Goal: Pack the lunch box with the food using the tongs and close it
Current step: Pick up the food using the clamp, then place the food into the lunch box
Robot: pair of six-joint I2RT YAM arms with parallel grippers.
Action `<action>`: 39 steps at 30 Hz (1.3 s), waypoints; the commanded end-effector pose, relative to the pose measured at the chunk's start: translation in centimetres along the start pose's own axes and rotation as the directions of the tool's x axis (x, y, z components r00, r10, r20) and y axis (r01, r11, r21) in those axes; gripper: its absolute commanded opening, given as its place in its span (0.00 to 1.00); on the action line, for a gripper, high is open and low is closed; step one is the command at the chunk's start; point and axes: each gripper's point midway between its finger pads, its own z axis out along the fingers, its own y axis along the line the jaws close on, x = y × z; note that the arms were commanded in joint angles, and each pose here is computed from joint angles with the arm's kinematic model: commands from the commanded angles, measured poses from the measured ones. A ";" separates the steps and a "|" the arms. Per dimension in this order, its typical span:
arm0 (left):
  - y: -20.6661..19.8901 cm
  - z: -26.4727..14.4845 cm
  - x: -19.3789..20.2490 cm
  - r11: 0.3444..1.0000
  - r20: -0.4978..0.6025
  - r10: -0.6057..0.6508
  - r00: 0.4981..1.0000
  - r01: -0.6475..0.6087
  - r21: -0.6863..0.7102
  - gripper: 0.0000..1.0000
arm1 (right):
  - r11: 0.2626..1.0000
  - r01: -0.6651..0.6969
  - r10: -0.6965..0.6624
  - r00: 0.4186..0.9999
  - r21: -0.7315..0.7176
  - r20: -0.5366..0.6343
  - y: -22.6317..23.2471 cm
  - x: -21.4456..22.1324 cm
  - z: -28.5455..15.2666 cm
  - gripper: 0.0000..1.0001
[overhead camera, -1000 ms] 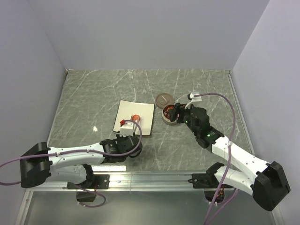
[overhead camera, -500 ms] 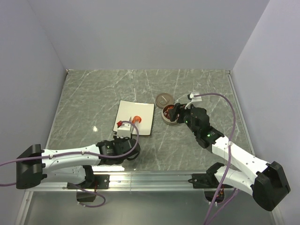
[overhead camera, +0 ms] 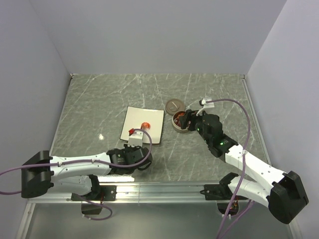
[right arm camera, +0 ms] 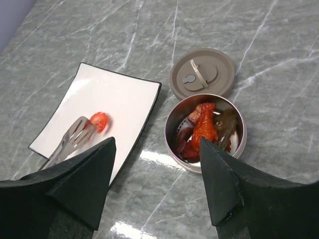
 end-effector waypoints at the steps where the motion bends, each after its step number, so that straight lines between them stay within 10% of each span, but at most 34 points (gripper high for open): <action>1: -1.3 -0.9 -2.0 0.998 0.056 -0.044 0.997 0.041 0.051 0.11 | 1.000 -0.002 0.003 0.999 -0.004 0.041 0.1 -1.3 0.2 0.75; 22: -11.3 -2.4 -11.4 0.964 0.309 0.017 0.951 -0.098 0.249 0.08 | 0.998 -0.025 0.017 0.987 0.050 0.159 -1.0 -5.9 -1.4 0.76; 39: -16.7 0.9 -10.3 0.921 0.260 0.141 0.955 -0.222 0.319 0.08 | 0.997 -0.055 0.041 0.977 0.060 0.209 -2.1 -6.5 -3.3 0.78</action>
